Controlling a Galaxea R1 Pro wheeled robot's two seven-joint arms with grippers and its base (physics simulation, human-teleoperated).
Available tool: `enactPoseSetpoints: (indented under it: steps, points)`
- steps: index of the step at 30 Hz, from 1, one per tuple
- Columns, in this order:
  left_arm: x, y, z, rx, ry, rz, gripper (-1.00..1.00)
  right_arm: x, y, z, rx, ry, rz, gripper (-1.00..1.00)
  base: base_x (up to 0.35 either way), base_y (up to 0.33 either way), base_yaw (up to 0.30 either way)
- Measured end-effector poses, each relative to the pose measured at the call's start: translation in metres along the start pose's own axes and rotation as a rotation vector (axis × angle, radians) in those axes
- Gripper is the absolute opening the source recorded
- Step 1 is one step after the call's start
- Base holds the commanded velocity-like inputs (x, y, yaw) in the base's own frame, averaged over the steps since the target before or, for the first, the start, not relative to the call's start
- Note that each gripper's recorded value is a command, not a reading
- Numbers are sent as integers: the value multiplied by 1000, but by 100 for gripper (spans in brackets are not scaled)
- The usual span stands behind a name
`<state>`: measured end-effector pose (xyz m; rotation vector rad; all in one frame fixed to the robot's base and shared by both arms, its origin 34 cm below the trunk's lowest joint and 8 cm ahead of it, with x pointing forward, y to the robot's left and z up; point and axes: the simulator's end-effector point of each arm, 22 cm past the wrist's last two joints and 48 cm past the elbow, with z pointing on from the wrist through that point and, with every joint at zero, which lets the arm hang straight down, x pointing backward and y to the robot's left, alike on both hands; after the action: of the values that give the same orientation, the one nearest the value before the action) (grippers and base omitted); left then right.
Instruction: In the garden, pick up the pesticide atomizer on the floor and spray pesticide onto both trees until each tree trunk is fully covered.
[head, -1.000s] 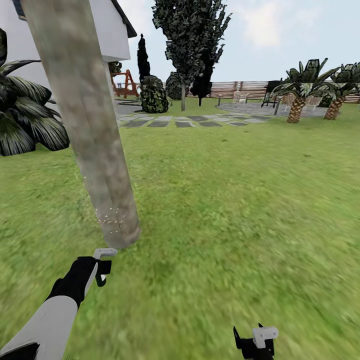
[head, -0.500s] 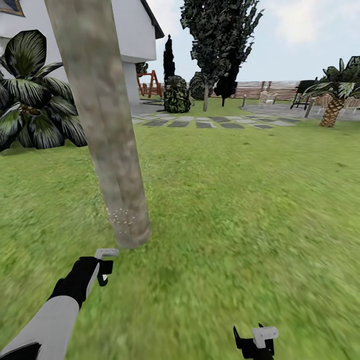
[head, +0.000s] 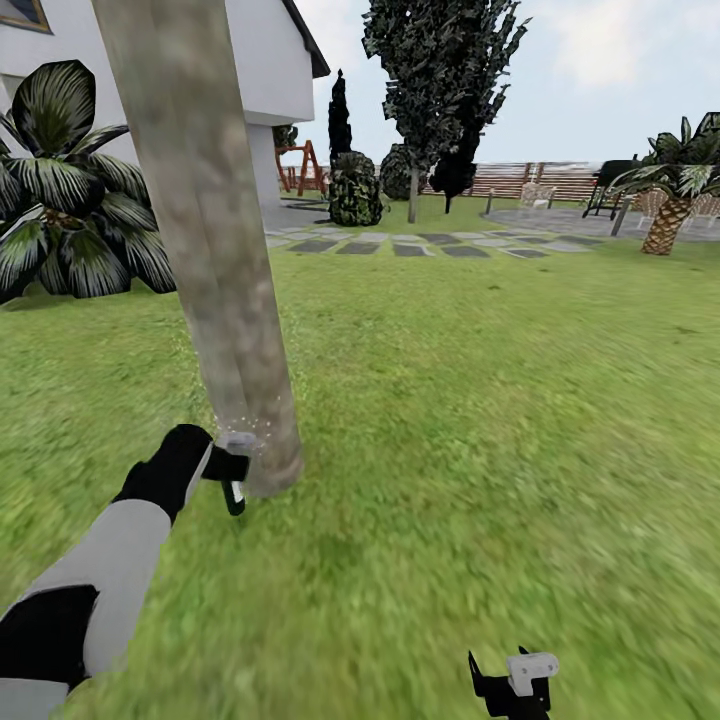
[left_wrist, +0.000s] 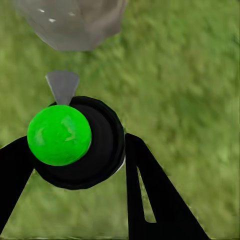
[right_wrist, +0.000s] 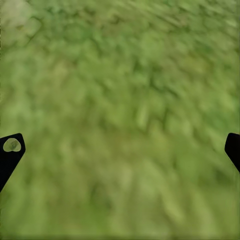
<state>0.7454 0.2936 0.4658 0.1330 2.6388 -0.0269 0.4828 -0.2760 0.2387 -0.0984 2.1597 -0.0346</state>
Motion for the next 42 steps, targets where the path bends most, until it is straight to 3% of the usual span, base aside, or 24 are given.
enactPoseSetpoints:
  steps: [4, 6, 8, 12, 16, 23, 29, 32, 33, 36, 39, 42]
  points:
    - [2, 51, -14, 4, 4, -26, -100, 0, 0, 0, 0, 0, 0, 100, 0, 0, 0]
    - [2, 59, -17, 1, 6, -28, -100, 0, 0, 0, 0, 0, 0, 100, 0, 0, 0]
    - [-2, 51, -17, 9, 4, -15, -100, 0, 0, 0, 0, 0, 0, 100, 0, 0, 0]
    - [-16, 27, -20, 17, 3, 64, -100, 0, -1, 0, 1, 1, -1, 100, 0, 0, 0]
    - [-21, 30, -27, 39, 7, 72, -100, 0, -1, 0, 1, 1, -1, 100, 0, 0, 0]
    - [-38, 103, -56, -40, -22, 34, -100, 0, -1, 0, 1, 1, -1, 100, 0, 0, 0]
    - [-34, 133, -64, -77, -21, 13, -100, 1, -1, 0, 1, 2, -1, 100, 0, 0, 0]
    - [-29, 126, -61, -47, -13, 9, -100, 1, -1, 0, 1, 2, -2, 100, 0, 0, 0]
    - [-29, 113, -60, 1, -14, 8, -100, 1, -1, 0, 0, 2, -2, 100, 0, 0, 0]
    - [-32, 95, -60, 37, -2, 17, -100, 1, 0, 0, 0, 2, -1, 100, 0, 0, 0]
    - [-31, 83, -60, 34, 27, 41, -100, 1, 0, 0, -1, 2, -1, 100, 0, 0, 0]
    - [-30, 91, -63, 14, 30, 48, -100, 1, 0, 0, -1, 2, -1, 100, -129, 105, 0]
